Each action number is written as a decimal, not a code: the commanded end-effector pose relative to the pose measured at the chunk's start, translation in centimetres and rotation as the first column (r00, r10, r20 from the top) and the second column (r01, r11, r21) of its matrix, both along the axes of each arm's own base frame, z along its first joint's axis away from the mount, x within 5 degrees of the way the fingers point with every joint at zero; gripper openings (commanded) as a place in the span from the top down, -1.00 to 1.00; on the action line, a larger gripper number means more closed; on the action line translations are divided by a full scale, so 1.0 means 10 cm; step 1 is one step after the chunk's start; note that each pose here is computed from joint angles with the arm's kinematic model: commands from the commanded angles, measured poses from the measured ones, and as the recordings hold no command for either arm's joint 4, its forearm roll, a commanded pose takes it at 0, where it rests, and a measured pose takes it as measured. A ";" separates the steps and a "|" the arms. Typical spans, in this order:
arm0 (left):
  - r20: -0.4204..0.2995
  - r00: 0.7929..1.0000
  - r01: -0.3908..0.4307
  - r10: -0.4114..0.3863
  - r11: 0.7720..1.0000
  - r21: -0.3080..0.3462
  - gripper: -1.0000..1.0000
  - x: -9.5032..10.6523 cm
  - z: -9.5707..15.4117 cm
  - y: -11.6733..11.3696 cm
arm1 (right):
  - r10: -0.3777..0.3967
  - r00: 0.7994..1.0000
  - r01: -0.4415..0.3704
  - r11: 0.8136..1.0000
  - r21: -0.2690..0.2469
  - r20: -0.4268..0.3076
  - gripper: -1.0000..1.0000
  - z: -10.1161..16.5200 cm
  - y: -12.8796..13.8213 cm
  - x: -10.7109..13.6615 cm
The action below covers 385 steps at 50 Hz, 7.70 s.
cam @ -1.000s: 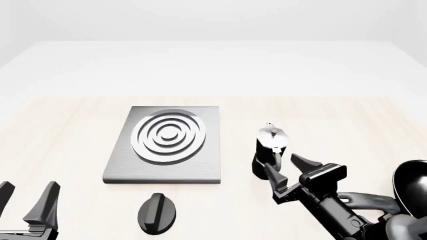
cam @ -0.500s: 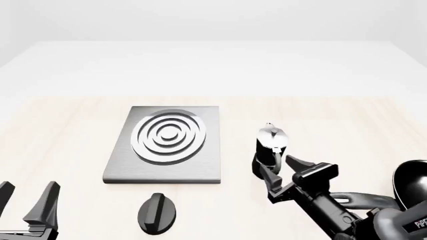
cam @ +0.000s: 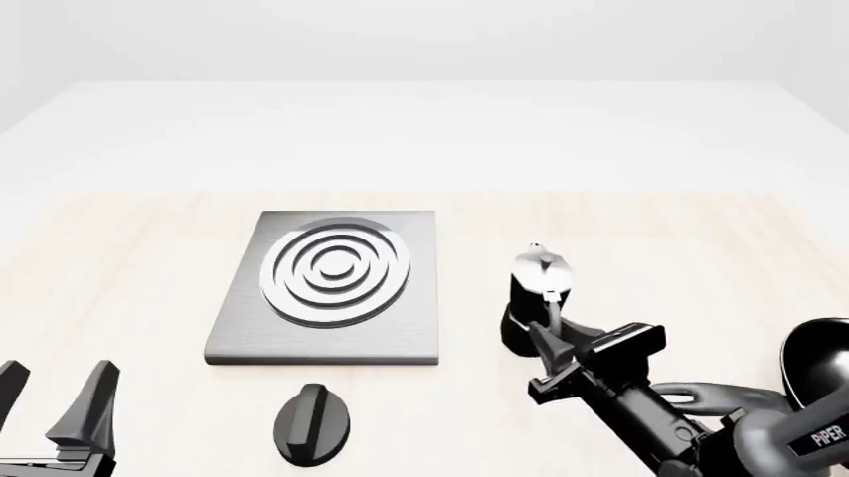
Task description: Put the moka pot on the stove.
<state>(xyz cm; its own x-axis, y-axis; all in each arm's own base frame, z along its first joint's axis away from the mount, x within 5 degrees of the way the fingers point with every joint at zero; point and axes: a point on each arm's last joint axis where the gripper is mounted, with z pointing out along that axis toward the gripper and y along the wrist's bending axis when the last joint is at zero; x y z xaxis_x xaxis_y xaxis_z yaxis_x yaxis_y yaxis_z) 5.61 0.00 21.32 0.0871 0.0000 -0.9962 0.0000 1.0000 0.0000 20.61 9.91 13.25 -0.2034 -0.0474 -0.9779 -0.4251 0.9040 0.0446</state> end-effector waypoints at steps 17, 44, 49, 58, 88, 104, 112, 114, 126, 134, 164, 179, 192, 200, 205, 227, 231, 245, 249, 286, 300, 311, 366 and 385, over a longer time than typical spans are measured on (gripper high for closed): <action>0.000 1.000 0.000 0.000 1.000 0.000 -1.00 0.00 0.00 0.00 | 0.047 0.986 -0.039 0.998 -0.053 0.158 1.00 0.31 -0.08 -0.28; 0.000 1.000 0.000 0.000 1.000 0.000 -1.00 0.00 0.00 0.00 | 0.068 0.957 -0.053 0.997 -0.060 0.283 1.00 0.53 -0.09 -0.39; 0.000 1.000 0.000 0.000 1.000 0.000 -1.00 0.00 0.00 0.00 | 0.071 0.954 -0.058 0.997 -0.051 0.292 1.00 0.55 -0.08 -0.39; 0.000 1.000 0.000 0.000 1.000 0.000 -1.00 0.00 0.00 0.00 | 0.073 0.948 -0.065 0.997 -0.035 0.309 1.00 0.60 -0.05 -0.37; 0.000 1.000 0.000 0.000 1.000 0.000 -1.00 0.00 0.00 0.00 | 0.107 0.941 -0.118 0.993 0.014 0.321 1.00 0.82 0.07 -0.35; 0.000 1.000 0.000 0.000 1.000 0.000 -1.00 0.00 0.00 0.00 | 0.115 0.936 -0.129 0.991 0.023 0.332 1.00 0.95 0.12 -0.33; 0.000 1.000 0.000 0.000 1.000 0.000 -1.00 0.00 0.00 0.00 | 0.123 0.937 -0.138 0.990 0.023 0.328 1.00 0.98 0.19 -0.25; 0.000 1.000 0.000 0.000 1.000 0.000 -1.00 0.00 0.00 0.00 | 0.126 0.937 -0.140 0.990 0.021 0.326 1.00 1.00 0.21 -0.23; 0.000 1.000 0.000 0.000 1.000 0.000 -1.00 0.00 0.00 0.00 | 0.136 0.934 -0.149 0.989 0.016 0.332 1.00 1.09 0.31 -0.11; 0.000 1.000 0.000 0.000 1.000 0.000 -1.00 0.00 0.00 0.00 | 0.134 0.933 -0.148 0.989 0.016 0.333 1.00 1.10 0.35 -0.06; 0.000 1.000 0.000 0.000 1.000 0.000 -1.00 0.00 0.00 0.00 | 0.153 0.932 -0.170 0.985 0.023 0.328 1.00 1.18 0.58 0.19; 0.000 1.000 0.000 0.000 1.000 0.000 -1.00 0.00 0.00 0.00 | 0.166 0.932 -0.186 0.982 0.030 0.322 1.00 1.16 0.72 0.31; 0.000 1.000 0.000 0.000 1.000 0.000 -1.00 0.00 0.00 0.00 | 0.190 0.933 -0.210 0.977 0.034 0.306 1.00 1.12 0.89 0.42; 0.000 1.000 0.000 0.000 1.000 0.000 -1.00 0.00 0.00 0.00 | 0.192 0.933 -0.215 0.976 0.044 0.305 1.00 1.10 0.95 0.47; 0.000 1.000 0.000 0.000 1.000 0.000 -1.00 0.00 0.00 0.00 | 0.190 0.935 -0.216 0.975 0.054 0.300 1.00 1.09 0.98 0.51; 0.000 1.000 0.000 0.000 1.000 0.000 -1.00 0.00 0.00 0.00 | 0.220 0.925 -0.250 0.966 0.061 0.310 1.00 1.09 1.21 0.61; 0.000 1.000 0.000 0.000 1.000 0.000 -1.00 0.00 0.00 0.00 | 0.222 0.925 -0.253 0.966 0.062 0.308 1.00 1.08 1.24 0.63; 0.000 1.000 0.000 0.000 1.000 0.000 -1.00 0.00 0.00 0.00 | 0.226 0.922 -0.258 0.964 0.064 0.313 1.00 1.05 1.34 0.73; 0.000 1.000 0.000 0.000 1.000 0.000 -1.00 0.00 0.00 0.00 | 0.229 0.921 -0.262 0.963 0.064 0.314 1.00 1.05 1.37 0.75; 0.000 1.000 0.000 0.000 1.000 0.000 -1.00 0.00 0.00 0.00 | 0.240 0.919 -0.279 0.956 0.086 0.312 1.00 0.95 1.64 0.96; 0.000 1.000 0.000 0.000 1.000 0.000 -1.00 0.00 0.00 0.00 | 0.245 0.920 -0.282 0.956 0.083 0.306 1.00 0.88 1.73 1.04; 0.000 1.000 0.000 0.000 1.000 0.000 -1.00 0.00 0.00 0.00 | 0.251 0.921 -0.288 0.954 0.084 0.298 1.00 0.81 1.82 1.10; 0.000 1.000 0.000 0.000 1.000 0.000 -1.00 0.00 0.00 0.00 | 0.283 0.926 -0.305 0.951 0.052 0.251 1.00 0.46 2.09 1.26; 0.000 1.000 0.000 0.000 1.000 0.000 -1.00 0.00 0.00 0.00 | 0.284 0.932 -0.302 0.952 0.047 0.225 1.00 0.38 2.10 1.29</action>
